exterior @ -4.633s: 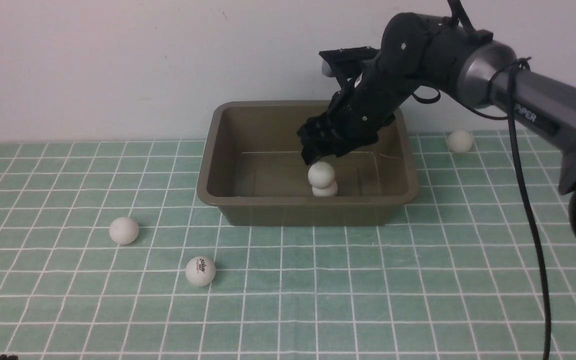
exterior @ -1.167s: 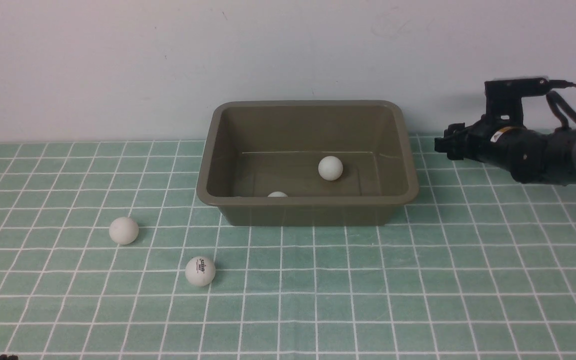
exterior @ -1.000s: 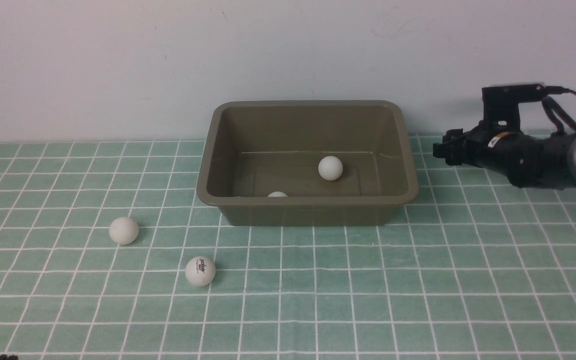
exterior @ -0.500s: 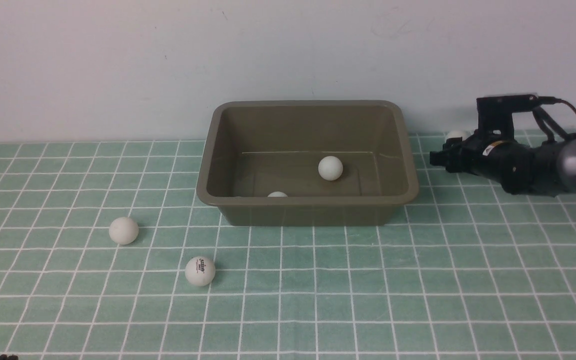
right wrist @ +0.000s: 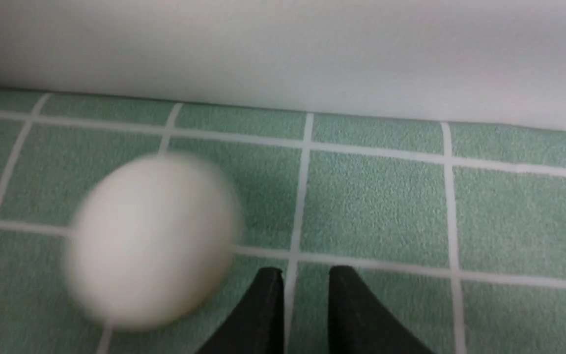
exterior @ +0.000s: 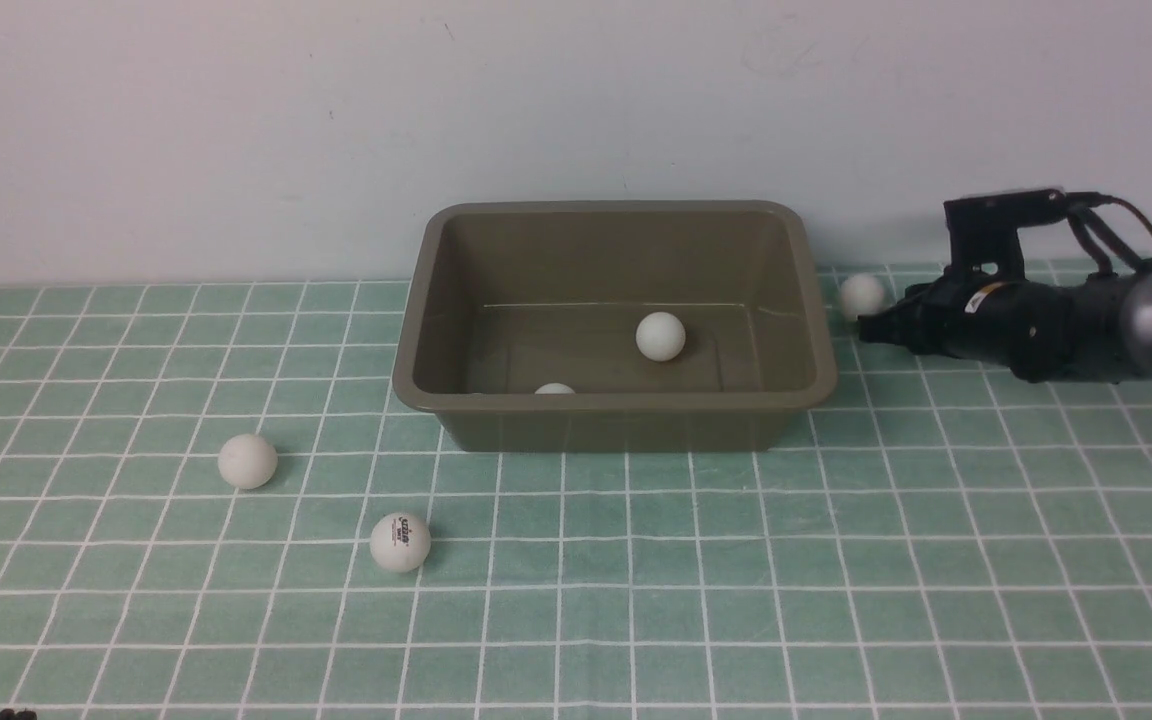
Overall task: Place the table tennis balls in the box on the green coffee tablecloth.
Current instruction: 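Reach for and grasp a ping pong ball on the table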
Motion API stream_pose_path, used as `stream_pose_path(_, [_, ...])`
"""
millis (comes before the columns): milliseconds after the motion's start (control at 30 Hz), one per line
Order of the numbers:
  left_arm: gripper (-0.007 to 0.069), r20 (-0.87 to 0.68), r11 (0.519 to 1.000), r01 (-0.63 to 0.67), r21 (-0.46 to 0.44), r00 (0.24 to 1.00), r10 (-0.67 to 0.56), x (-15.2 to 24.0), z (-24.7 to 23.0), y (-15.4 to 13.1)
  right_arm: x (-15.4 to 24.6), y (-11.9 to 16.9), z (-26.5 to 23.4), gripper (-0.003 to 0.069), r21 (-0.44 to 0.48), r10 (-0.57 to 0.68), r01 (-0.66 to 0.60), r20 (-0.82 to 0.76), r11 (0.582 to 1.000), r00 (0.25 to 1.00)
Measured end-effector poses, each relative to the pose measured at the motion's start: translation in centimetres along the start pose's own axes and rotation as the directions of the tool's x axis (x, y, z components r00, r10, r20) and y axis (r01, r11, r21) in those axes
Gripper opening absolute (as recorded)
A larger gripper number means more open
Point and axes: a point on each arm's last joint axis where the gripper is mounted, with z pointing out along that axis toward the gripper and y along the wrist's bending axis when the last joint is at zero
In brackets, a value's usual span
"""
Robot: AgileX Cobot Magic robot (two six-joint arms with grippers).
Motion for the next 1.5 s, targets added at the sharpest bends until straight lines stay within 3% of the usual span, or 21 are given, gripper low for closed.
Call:
stream_pose_path(767, [-0.0004, 0.0, 1.0, 0.0, 0.0, 1.0, 0.0, 0.0, 0.0, 0.0, -3.2, -0.1, -5.0, 0.0118, -0.029, -0.122, 0.12, -0.091, 0.992, 0.988])
stream_pose_path(1000, [-0.0004, 0.0, 1.0, 0.0, 0.0, 1.0, 0.0, 0.0, 0.0, 0.0, -5.5, -0.4, -17.7, 0.0118, -0.014, -0.047, 0.047, 0.014, 0.999, 0.999])
stream_pose_path(1333, [-0.0004, 0.0, 1.0, 0.0, 0.0, 1.0, 0.0, 0.0, 0.0, 0.0, -5.8, -0.5, -35.2, 0.0118, -0.032, 0.007, -0.003, 0.124, 0.999, 0.992])
stream_pose_path(1500, [-0.0004, 0.0, 1.0, 0.0, 0.0, 1.0, 0.0, 0.0, 0.0, 0.0, -4.3, -0.3, -40.4, 0.0118, -0.05, 0.01, -0.005, 0.099, 0.999, 0.995])
